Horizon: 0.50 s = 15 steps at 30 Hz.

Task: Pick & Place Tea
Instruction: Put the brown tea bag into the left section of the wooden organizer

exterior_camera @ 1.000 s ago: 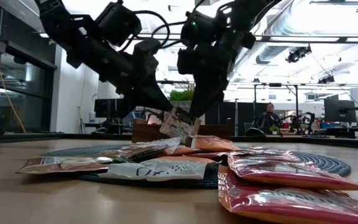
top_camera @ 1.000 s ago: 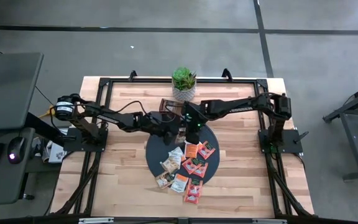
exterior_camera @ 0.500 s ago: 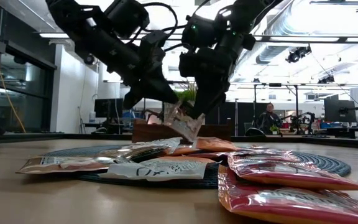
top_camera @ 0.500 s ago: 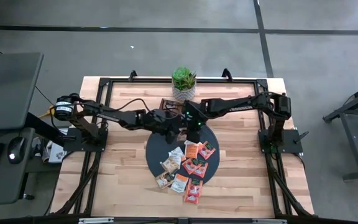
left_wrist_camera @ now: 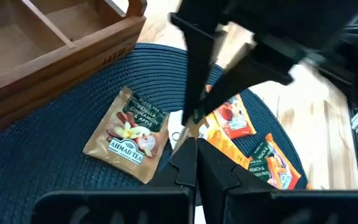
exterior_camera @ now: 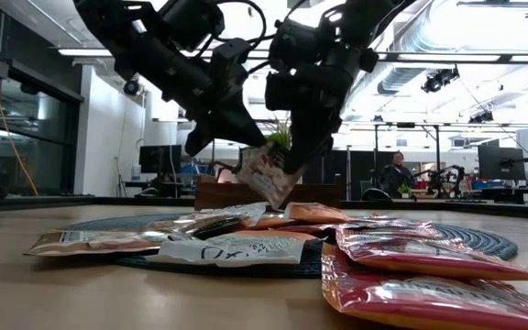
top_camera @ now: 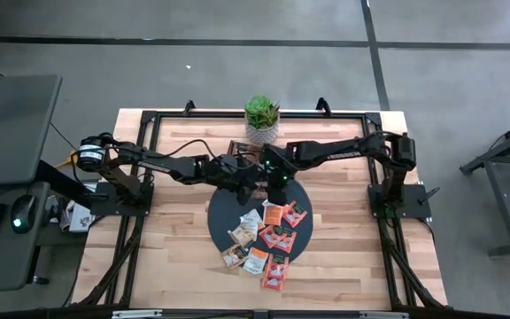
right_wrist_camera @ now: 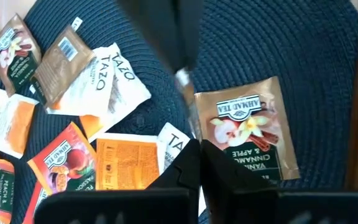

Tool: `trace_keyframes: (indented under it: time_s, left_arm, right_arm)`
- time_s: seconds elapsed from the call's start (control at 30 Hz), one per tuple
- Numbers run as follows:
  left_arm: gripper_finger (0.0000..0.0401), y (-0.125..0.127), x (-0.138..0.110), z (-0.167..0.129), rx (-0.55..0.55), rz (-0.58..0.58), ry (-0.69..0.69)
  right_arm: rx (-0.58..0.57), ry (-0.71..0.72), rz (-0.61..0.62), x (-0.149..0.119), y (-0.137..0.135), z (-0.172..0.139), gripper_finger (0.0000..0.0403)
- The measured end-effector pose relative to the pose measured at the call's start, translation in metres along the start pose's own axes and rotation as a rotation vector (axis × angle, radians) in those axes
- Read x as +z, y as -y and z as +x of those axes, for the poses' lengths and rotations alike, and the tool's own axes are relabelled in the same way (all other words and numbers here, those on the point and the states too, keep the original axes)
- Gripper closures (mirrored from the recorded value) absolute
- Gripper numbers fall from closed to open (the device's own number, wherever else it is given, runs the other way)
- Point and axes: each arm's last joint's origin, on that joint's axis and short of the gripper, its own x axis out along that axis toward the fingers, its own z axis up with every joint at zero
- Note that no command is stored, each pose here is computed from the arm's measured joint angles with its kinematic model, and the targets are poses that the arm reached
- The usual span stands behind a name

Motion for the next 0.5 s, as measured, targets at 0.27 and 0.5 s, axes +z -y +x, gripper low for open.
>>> trace_keyframes:
  time_s: [0.27, 0.5]
  left_arm:
    - [0.0400, -0.002, 0.000, -0.001, 0.055, 0.060, 0.016]
    - [0.0361, -0.001, 0.004, -0.004, 0.082, 0.071, 0.066]
  right_arm:
    - [-0.049, 0.036, -0.025, 0.002, -0.008, -0.023, 0.0402]
    - [-0.072, 0.031, -0.044, -0.001, -0.012, -0.038, 0.0402]
